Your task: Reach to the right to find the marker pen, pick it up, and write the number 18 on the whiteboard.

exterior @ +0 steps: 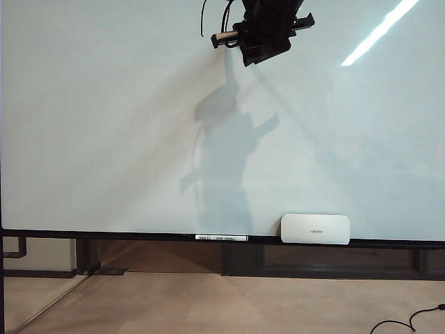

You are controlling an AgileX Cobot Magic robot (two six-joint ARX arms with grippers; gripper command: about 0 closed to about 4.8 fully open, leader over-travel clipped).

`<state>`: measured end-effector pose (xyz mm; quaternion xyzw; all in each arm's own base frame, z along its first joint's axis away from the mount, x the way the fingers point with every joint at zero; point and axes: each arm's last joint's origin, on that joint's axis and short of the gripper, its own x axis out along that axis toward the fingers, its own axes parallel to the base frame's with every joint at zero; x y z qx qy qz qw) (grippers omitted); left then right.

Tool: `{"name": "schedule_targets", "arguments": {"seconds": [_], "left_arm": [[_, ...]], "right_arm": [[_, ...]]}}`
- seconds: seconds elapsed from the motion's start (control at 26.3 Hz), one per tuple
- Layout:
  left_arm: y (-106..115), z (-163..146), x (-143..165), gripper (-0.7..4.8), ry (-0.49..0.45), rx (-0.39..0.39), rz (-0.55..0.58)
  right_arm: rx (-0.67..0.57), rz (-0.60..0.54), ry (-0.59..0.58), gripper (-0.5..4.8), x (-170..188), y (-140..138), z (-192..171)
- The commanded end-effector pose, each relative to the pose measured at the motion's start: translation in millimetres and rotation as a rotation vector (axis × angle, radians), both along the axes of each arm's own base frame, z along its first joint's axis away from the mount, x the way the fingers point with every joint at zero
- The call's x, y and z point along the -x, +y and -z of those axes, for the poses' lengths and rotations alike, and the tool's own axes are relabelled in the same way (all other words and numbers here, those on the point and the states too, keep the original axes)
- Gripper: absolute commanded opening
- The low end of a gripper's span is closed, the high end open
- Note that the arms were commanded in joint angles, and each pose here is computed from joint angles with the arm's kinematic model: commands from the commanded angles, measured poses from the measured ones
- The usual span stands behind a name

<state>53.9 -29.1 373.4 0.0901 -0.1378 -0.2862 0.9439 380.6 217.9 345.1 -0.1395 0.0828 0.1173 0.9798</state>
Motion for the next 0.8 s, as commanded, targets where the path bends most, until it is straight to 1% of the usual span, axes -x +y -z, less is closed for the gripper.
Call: {"name": "schedule_targets", "arguments": {"seconds": [0.04,0.19,0.3,0.53,0.65,0.8], "left_arm": [[0.3,-2.1,0.9,-0.05,-0.011,0.003,0.001],[0.3,-2.1,0.9,-0.05,-0.01,0.003,0.001],[0.3,-2.1,0.9,-0.05,-0.01,0.003,0.001],[0.3,-2.0,0.8,-0.05,-0.01,0.004,0.001],[0.3,-2.0,0.8,-0.05,-0.01,0.003,0.001],[0.1,-1.9,0.3,-0.05,-0.008,0.003,0.001]], "right_arm": [[-0.036,0.0,-0.061,-0.03,12.0,1.0,-20.4],[-0.079,-0.037,-0.208,-0.03,32.3,2.9,-54.3],[-0.084,-0.03,-0.305,-0.03,32.6,-0.5,-66.0],[-0.072,0.001,-0.321,-0.03,23.4,-16.1,-68.0],[-0.071,-0.016,-0.323,-0.03,19.7,-22.2,-68.0],[-0.071,-0.037,-0.325,-0.03,19.8,-21.5,-68.0]]}}
